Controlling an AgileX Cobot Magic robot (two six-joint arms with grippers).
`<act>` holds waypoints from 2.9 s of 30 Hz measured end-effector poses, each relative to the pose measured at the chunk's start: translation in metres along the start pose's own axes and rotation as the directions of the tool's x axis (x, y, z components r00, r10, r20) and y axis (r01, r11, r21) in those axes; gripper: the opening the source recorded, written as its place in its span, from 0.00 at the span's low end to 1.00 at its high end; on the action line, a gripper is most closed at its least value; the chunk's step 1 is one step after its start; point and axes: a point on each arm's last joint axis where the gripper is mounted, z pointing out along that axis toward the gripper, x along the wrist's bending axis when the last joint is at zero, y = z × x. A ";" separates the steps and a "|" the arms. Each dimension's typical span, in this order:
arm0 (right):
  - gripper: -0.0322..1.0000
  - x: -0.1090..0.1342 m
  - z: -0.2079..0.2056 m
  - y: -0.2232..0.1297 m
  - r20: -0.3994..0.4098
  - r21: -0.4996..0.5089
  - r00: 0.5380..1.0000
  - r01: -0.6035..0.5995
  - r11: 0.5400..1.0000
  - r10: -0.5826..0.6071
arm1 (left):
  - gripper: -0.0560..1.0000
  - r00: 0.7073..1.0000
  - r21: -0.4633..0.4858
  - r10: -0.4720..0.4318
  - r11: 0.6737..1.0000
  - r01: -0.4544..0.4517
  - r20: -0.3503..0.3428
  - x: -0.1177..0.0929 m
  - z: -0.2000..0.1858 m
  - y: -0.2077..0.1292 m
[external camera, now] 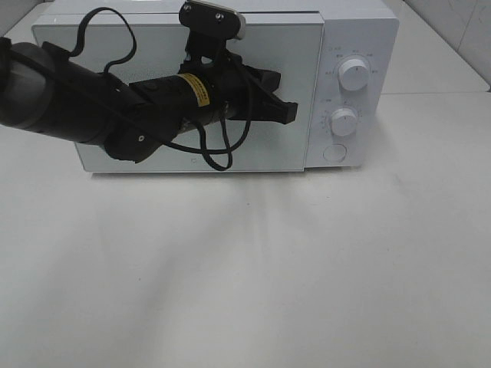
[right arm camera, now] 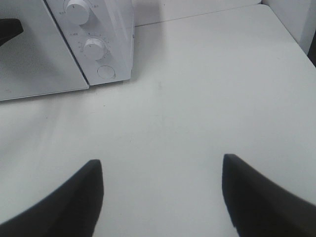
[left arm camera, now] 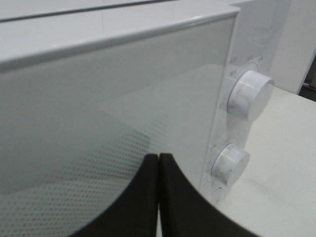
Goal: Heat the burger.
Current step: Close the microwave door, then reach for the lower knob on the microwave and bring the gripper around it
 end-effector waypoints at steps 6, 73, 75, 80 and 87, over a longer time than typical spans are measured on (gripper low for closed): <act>0.67 0.000 0.000 0.000 0.000 0.000 1.000 0.000 1.000 0.000 | 0.05 1.000 -0.003 -0.004 1.000 0.004 0.007 -0.004 0.011 0.000; 0.67 0.000 0.000 0.000 0.000 0.000 1.000 0.000 1.000 0.000 | 0.98 0.945 0.794 -0.088 0.521 0.314 -0.316 0.033 -0.187 0.058; 0.67 0.000 0.000 0.000 0.000 0.000 1.000 0.000 1.000 0.000 | 0.98 0.927 0.770 -0.122 0.524 0.363 -0.354 0.046 -0.200 0.061; 0.67 0.000 0.000 0.000 0.000 0.000 1.000 0.000 1.000 0.000 | 0.98 0.878 0.710 -0.190 0.526 0.468 -0.439 0.072 -0.235 0.066; 0.67 0.000 0.000 0.000 0.000 0.000 1.000 0.000 1.000 0.000 | 0.98 0.831 0.637 -0.199 0.558 0.532 -0.520 0.081 -0.291 0.065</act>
